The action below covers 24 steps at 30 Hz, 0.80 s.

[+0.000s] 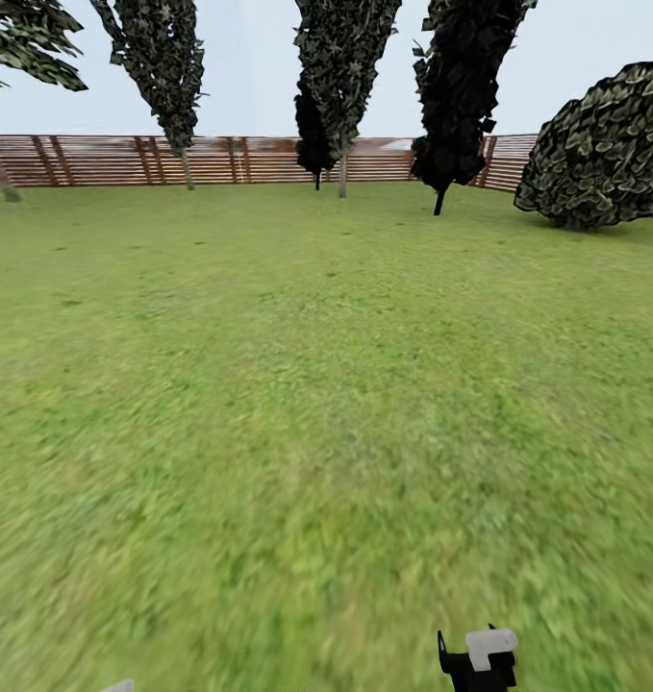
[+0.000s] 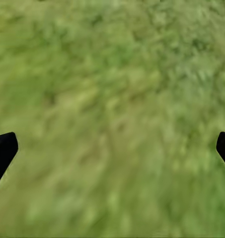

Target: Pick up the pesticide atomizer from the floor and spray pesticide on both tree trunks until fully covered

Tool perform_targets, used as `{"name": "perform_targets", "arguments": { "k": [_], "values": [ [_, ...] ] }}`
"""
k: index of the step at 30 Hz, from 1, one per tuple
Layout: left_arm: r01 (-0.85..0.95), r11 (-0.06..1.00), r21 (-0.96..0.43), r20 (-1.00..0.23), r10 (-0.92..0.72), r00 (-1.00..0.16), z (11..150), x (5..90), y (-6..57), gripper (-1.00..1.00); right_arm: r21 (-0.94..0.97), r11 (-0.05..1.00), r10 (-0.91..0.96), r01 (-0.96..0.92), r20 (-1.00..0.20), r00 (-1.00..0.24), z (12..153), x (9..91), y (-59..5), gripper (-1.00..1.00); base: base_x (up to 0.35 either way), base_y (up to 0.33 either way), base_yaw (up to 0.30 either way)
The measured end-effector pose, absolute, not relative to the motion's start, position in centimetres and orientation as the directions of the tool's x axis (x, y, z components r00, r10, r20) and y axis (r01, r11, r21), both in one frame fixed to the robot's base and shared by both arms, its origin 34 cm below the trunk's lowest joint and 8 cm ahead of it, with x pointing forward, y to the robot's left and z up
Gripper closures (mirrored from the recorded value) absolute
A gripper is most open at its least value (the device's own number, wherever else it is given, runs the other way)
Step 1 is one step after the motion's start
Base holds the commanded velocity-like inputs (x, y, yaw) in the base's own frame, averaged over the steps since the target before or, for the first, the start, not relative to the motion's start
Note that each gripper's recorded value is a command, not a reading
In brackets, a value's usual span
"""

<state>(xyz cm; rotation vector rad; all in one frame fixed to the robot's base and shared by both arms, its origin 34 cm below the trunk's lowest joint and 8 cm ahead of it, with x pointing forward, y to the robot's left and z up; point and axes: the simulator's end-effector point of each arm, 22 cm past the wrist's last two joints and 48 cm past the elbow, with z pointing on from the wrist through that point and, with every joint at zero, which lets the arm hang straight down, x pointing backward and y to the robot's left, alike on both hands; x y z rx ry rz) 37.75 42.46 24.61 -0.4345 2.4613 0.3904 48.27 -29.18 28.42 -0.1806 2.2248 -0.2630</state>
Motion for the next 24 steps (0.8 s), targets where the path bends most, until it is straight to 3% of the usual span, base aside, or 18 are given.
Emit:
{"name": "perform_targets", "arguments": {
  "k": [24],
  "values": [
    [-0.388,0.904,0.178,-0.6,-0.213,-0.771,24.35,37.47,42.41,1.0,-0.25,0.967,-0.221,-0.041,-0.751,-0.623,28.06,48.0,-29.18,-1.0,0.0,0.0,0.282]
  ]
}}
